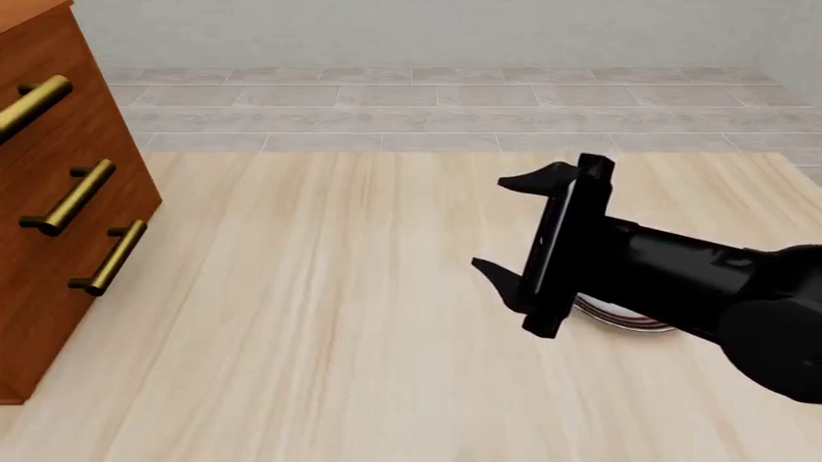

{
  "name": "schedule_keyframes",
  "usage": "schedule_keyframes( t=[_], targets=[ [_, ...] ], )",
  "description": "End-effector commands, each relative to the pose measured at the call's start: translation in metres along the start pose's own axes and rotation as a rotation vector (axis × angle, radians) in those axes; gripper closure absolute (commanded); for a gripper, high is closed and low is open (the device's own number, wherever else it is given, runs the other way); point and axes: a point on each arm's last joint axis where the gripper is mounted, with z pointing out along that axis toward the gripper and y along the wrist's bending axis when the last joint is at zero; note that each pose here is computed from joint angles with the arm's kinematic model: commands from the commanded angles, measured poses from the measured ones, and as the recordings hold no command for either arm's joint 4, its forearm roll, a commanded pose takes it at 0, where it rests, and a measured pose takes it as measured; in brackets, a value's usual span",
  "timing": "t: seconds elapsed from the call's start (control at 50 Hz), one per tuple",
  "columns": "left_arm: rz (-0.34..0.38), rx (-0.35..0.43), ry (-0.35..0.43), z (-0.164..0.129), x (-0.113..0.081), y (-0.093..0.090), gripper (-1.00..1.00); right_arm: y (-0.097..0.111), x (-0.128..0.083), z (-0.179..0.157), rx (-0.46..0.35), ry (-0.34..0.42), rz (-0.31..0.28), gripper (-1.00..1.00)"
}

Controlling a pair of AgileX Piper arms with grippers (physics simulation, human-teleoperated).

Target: Put the bowl on top of the cabinet.

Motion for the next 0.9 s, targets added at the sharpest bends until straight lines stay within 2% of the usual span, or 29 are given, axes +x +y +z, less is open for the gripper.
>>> schedule_keyframes(
  t=[0.02, 0.64, 0.9],
  targets=[
    [0.004, -0.013, 0.000, 0.010, 0.005, 0.005, 1.00, 0.000, 0.001, 0.002, -0.001, 0.002, 0.006, -1.00],
    [0.019, -0.031, 0.024, 0.038, 0.027, 0.014, 1.00, 0.003, 0.003, 0.011, -0.008, 0.009, 0.018, -1.00],
    [0.023, -0.033, 0.026, 0.039, 0.027, 0.014, 1.00, 0.003, 0.002, 0.012, -0.009, 0.009, 0.019, -1.00]
  ],
)
